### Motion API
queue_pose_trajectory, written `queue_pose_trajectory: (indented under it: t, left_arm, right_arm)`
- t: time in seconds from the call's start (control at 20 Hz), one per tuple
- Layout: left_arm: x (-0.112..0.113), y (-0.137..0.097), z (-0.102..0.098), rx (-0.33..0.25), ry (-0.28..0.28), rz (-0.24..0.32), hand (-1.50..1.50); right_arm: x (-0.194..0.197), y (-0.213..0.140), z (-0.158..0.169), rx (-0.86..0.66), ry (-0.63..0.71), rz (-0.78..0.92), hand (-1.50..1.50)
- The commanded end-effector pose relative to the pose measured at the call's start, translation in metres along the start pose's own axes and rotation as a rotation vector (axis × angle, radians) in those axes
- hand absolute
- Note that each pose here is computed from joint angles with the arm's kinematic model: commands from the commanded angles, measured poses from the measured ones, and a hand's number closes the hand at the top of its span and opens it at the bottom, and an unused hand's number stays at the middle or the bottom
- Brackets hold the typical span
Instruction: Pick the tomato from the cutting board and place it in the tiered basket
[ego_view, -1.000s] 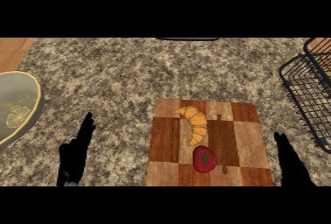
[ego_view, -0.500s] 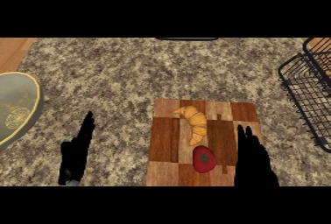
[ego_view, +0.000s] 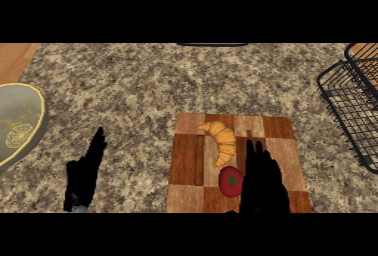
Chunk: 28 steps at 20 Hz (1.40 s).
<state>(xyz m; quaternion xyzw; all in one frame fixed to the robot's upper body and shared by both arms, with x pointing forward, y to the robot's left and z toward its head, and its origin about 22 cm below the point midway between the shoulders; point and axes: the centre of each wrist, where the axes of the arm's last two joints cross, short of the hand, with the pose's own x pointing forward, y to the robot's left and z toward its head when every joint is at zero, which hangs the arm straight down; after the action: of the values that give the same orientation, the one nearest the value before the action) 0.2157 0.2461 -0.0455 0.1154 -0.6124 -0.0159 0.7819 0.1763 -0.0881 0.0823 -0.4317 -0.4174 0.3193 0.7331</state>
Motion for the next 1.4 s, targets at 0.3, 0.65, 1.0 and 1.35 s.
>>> queue_pose_trajectory:
  t: [0.3, 0.65, 1.0, 1.35]
  left_arm:
    - [0.006, -0.004, -0.007, -0.002, 0.014, 0.015, 0.0]
    - [-0.009, -0.002, -0.005, 0.0, 0.023, 0.005, 0.0]
    - [-0.014, 0.0, -0.006, 0.009, 0.016, 0.005, 0.0]
    - [-0.016, 0.007, 0.014, 0.008, 0.025, 0.017, 0.0]
  right_arm:
    - [0.009, 0.002, -0.031, 0.128, 0.283, 0.109, -1.5]
    - [0.015, 0.002, -0.038, 0.15, 0.291, 0.099, -1.5]
    - [0.011, 0.026, -0.042, 0.232, 0.32, 0.113, -1.5]
    - [-0.005, 0.026, -0.054, 0.266, 0.351, 0.096, -1.5]
